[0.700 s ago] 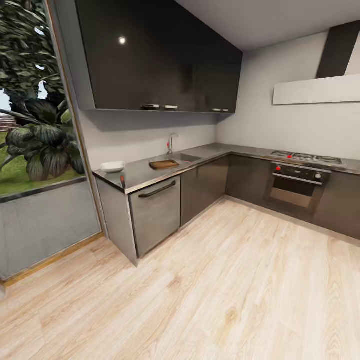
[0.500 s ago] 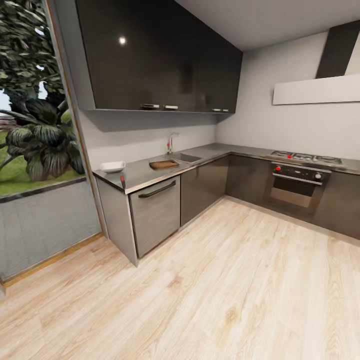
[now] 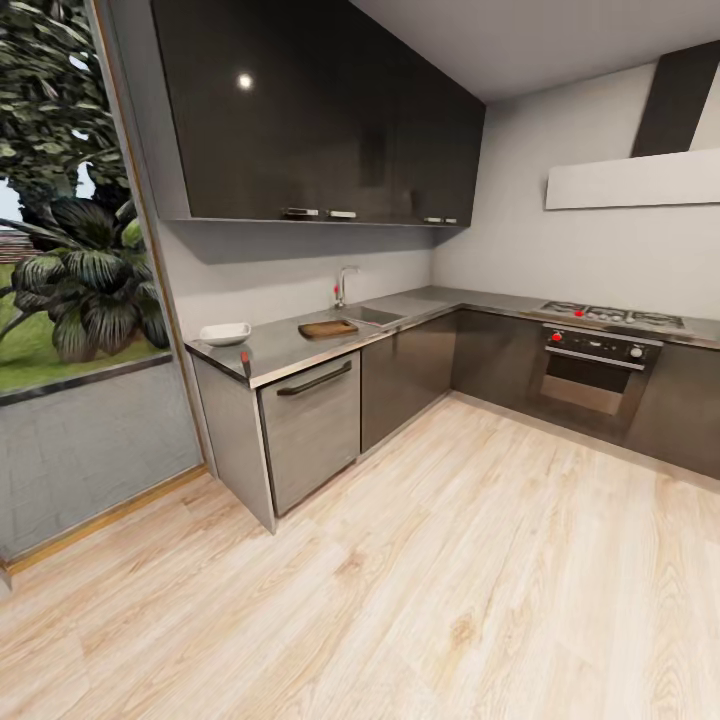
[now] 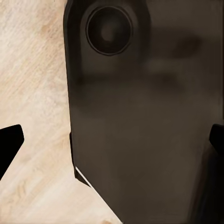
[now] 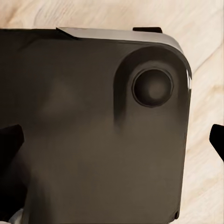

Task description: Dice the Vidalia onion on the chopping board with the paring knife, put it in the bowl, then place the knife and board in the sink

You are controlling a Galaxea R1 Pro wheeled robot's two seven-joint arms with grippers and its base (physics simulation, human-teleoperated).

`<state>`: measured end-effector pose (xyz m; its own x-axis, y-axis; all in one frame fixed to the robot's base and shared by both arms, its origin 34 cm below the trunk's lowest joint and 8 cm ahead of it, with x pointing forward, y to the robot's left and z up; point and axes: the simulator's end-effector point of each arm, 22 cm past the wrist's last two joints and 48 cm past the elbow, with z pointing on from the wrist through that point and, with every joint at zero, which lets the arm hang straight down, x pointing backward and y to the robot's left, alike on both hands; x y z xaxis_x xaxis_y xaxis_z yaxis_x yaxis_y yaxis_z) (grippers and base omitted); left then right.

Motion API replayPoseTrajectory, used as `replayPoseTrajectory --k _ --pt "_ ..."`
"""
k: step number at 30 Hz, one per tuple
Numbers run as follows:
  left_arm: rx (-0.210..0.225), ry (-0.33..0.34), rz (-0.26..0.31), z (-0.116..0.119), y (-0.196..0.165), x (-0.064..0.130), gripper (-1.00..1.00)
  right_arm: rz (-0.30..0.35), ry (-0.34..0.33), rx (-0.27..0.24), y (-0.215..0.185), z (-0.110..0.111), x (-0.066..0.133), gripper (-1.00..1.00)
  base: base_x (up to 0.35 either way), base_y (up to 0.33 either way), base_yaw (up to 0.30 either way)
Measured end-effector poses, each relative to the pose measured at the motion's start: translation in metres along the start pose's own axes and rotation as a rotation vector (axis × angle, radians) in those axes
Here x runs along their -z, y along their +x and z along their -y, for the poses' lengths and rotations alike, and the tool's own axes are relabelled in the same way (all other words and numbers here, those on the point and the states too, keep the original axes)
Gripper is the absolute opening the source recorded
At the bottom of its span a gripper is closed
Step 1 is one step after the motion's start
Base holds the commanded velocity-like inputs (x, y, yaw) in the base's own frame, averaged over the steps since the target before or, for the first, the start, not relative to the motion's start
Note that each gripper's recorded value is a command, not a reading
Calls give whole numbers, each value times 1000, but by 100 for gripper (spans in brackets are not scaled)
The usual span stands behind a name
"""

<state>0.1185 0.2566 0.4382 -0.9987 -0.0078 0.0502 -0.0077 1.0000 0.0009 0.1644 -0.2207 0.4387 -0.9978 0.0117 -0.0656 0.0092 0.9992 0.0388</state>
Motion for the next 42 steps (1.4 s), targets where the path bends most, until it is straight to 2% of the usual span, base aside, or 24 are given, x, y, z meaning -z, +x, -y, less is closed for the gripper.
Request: replayPoseTrajectory --k 7,11,12,13,14,16,17,18,19,22,25,32,42 --pt "6 11 34 7 -16 0 100 64 6 4 -21 4 0 100 0 0 0" --pt "7 0 57 0 -27 1 100 110 23 7 -37 16 1 100 0 0 0" --pt "6 -2 122 -1 -58 4 100 302 31 9 -90 23 10 100 0 0 0" --pt "5 -3 261 -2 -124 16 100 457 35 13 -161 25 28 100 0 0 0" --pt "3 -3 440 -2 -205 45 100 587 37 16 -219 25 52 100 0 0 0" --pt "1 -3 552 -2 -251 71 100 663 56 16 -253 33 70 100 0 0 0" --pt "1 -3 576 -2 -261 77 100 682 63 15 -262 36 75 100 0 0 0" --pt "-1 -2 644 -2 -288 96 100 728 95 10 -287 46 92 100 0 0 0" --pt "-1 -2 669 -2 -297 103 100 748 112 7 -298 52 100 100 0 0 0" --pt "-1 -3 695 -3 -306 110 100 791 137 5 -320 61 117 100 0 0 0" --pt "-2 -6 714 -4 -306 111 100 811 145 5 -328 64 125 100 0 0 0" --pt "0 -11 728 -7 -296 103 100 823 141 7 -331 63 128 100 3 -21 0" --pt "1 -9 706 -5 -285 95 100 841 137 11 -333 61 130 100 78 -265 0"
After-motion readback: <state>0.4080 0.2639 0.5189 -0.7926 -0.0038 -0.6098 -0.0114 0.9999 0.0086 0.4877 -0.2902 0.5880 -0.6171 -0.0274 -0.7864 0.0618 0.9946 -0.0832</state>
